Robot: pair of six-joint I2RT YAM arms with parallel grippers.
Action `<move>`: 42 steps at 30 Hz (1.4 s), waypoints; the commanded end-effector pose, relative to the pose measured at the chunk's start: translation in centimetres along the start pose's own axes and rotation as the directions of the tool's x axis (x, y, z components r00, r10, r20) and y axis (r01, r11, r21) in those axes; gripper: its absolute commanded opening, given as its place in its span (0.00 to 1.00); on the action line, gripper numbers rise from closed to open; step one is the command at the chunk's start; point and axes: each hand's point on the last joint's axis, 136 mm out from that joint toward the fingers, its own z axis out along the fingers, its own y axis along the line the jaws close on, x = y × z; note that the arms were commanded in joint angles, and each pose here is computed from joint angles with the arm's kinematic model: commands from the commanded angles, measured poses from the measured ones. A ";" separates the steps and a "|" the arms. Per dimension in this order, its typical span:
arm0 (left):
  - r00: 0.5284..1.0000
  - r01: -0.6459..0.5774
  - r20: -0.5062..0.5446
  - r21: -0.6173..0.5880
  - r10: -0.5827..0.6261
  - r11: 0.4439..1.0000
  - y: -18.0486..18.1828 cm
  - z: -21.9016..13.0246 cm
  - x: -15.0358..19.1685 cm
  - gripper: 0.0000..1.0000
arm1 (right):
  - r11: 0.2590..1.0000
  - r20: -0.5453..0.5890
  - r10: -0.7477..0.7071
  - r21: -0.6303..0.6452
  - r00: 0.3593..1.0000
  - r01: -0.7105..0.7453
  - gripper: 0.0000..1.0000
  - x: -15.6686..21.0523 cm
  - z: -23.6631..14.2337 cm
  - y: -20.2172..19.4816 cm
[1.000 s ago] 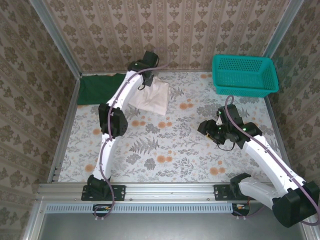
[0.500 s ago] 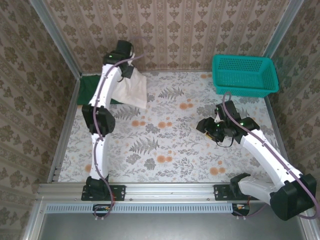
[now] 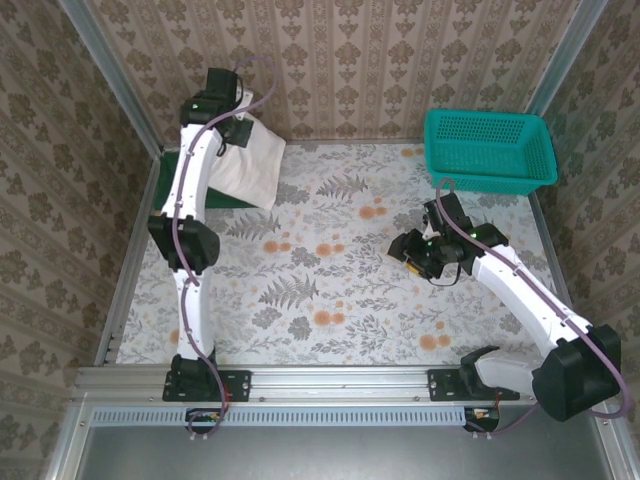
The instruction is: Fold and stack the t-shirts
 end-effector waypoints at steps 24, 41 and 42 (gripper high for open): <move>0.870 0.485 0.079 -0.323 -0.487 0.813 17.4 -1.7 5.3 1.00 | 1.000 -0.010 -0.020 -0.022 1.000 0.020 0.54 -0.1 -0.6 1.3; 0.489 0.864 -0.168 0.225 -0.856 0.450 16.3 6.3 12.8 0.84 | 0.994 0.018 -0.077 -0.076 0.997 0.078 0.56 -0.4 0.8 1.2; 0.491 0.864 -0.164 0.218 -0.856 0.454 16.6 6.9 12.8 0.83 | 0.994 0.014 -0.075 -0.074 0.997 0.076 0.56 -0.4 0.9 1.1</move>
